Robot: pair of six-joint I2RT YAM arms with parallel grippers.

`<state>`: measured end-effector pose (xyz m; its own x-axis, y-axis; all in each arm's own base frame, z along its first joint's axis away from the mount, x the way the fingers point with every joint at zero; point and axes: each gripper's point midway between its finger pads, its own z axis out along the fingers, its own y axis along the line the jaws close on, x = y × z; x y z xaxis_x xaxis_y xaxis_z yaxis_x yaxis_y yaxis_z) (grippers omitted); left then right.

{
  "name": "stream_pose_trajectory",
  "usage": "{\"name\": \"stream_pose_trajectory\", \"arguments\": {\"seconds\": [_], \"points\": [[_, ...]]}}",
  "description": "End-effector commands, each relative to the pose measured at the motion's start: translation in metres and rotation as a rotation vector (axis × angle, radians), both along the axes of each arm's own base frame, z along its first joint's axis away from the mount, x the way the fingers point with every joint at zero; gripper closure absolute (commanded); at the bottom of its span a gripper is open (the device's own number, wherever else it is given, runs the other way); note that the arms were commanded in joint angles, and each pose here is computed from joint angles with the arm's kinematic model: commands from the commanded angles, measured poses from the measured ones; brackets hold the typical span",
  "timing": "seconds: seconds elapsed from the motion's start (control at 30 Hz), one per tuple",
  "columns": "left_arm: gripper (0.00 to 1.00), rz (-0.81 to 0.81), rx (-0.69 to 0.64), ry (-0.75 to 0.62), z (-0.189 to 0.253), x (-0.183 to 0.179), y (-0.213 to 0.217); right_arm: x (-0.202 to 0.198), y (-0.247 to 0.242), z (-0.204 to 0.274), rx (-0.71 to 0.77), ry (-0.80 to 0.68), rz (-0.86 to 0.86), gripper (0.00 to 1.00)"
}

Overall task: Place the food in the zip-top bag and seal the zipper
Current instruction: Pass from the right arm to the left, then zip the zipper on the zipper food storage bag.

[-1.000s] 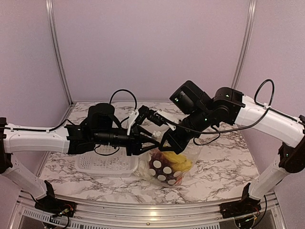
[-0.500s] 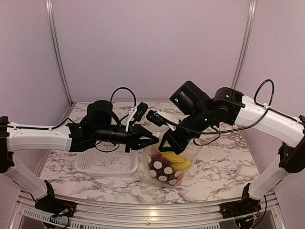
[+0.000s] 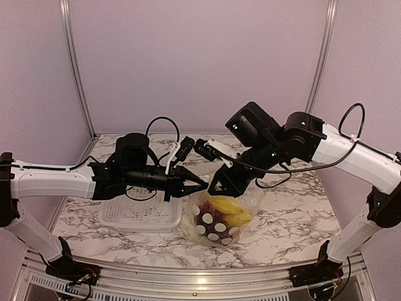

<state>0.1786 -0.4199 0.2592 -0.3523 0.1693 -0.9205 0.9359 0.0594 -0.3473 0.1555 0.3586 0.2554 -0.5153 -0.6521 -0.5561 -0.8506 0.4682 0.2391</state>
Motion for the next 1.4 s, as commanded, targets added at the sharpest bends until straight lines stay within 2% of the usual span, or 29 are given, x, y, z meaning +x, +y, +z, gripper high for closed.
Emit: {"name": "stream_pose_trajectory", "arguments": {"seconds": [0.0,0.13,0.27,0.5,0.7,0.9,1.37], "points": [[1.00,0.040,-0.002,-0.070,0.009,0.003,0.012,0.013,0.000,0.067,0.138,-0.165,-0.019,0.85],[1.00,0.058,0.031,-0.097,0.005,0.002,0.019,0.027,0.001,0.057,0.063,-0.220,-0.025,0.85],[1.00,0.080,0.038,-0.108,0.005,0.002,0.026,0.025,0.015,0.055,0.086,-0.212,0.023,0.84],[1.00,0.090,0.021,-0.120,0.008,0.000,0.030,0.019,0.027,0.070,0.173,-0.245,0.082,0.69],[1.00,0.098,0.007,-0.121,0.009,-0.001,0.034,0.013,0.034,0.058,0.166,-0.274,0.197,0.62],[1.00,0.123,-0.018,-0.127,0.011,-0.002,0.040,0.014,0.039,0.051,0.160,-0.300,0.232,0.62],[1.00,0.128,-0.023,-0.134,0.013,-0.003,0.043,0.011,0.058,0.027,0.159,-0.254,0.305,0.63]]}}
